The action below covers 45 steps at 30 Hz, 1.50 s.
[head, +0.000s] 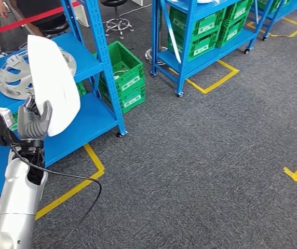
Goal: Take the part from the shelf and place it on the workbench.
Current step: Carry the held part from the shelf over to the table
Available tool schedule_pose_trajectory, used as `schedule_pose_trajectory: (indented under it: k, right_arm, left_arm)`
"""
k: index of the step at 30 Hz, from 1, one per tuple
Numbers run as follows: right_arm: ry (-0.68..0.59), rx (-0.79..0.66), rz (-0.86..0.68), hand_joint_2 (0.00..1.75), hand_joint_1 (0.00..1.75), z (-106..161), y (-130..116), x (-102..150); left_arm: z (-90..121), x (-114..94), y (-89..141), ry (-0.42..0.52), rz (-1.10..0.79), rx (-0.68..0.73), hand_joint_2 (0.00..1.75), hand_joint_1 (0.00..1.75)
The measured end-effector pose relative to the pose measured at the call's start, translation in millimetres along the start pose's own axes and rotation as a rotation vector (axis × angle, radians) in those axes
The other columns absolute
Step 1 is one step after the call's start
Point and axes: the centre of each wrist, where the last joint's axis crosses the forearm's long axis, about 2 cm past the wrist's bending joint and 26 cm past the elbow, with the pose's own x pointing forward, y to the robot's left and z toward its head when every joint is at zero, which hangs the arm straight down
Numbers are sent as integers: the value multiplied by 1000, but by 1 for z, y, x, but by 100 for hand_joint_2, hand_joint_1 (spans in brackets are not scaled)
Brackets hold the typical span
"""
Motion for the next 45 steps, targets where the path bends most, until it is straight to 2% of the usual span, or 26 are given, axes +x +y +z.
schedule_pose_trajectory:
  k: [8, 22, 33, 45]
  right_arm:
    - [1, 1, 0, 0, 0, 0, 0, -2]
    - [0, -2, -3, 0, 0, 0, -2, -2]
    - [-1, -2, -6, 0, 0, 0, -2, -1]
    - [13, -16, -15, 0, 0, 0, -2, -4]
  left_arm:
    - [4, -1, -2, -5, -49, -57, 175, 175]
    - [4, 0, -6, -2, -13, -103, 175, 175]
    - [10, -2, -5, 7, -12, -112, 175, 175]
    - [7, 0, -9, -14, 7, -116, 175, 175]
